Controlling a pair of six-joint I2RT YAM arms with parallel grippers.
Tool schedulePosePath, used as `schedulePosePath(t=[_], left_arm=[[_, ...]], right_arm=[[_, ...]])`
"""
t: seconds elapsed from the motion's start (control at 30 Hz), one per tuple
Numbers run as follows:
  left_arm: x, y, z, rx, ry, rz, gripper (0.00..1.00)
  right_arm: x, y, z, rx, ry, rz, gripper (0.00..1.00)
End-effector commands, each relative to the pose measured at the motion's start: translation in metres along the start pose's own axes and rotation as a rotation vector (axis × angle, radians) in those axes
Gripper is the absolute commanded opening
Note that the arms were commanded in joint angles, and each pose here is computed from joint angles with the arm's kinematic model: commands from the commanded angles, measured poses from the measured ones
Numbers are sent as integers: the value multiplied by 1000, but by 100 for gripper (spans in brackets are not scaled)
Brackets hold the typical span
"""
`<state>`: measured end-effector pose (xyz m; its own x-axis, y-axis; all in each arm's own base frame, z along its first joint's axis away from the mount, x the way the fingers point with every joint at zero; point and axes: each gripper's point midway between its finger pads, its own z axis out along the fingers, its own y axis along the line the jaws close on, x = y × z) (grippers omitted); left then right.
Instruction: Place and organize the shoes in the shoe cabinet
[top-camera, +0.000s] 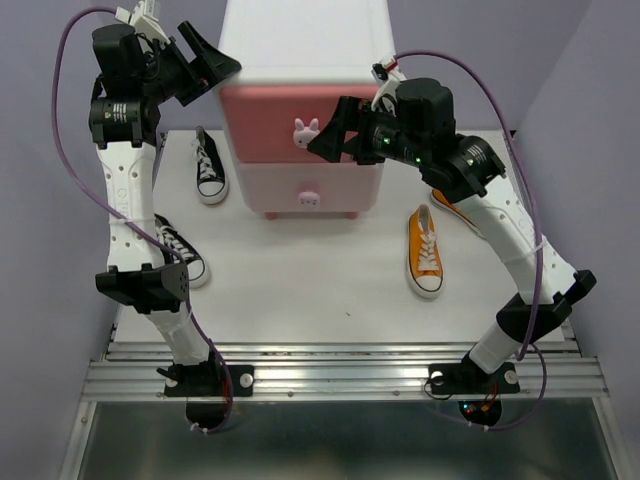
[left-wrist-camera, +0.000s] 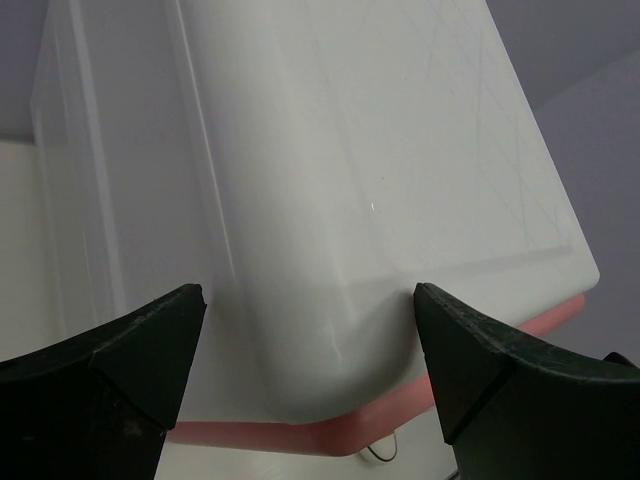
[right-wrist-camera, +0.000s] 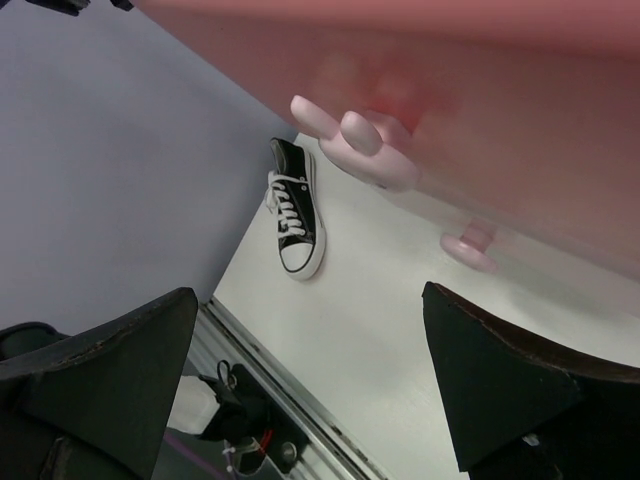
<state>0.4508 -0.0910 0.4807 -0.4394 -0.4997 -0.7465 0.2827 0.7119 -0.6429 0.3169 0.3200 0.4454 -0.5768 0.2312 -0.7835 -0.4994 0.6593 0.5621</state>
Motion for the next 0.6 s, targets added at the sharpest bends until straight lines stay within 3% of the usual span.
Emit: schedulePosePath(t=[0.0,0.13,0.57], left_arm=[[13,13,8,-20,45,27,93],[24,19,14,-30,81,19,85],[47,28,17,-79,133,8,85]], right_arm=[[-36,15,7,3,-163,1,100],[-45,-1,19,126,-210,22,100],[-35,-10,44,344,-292,24,100]])
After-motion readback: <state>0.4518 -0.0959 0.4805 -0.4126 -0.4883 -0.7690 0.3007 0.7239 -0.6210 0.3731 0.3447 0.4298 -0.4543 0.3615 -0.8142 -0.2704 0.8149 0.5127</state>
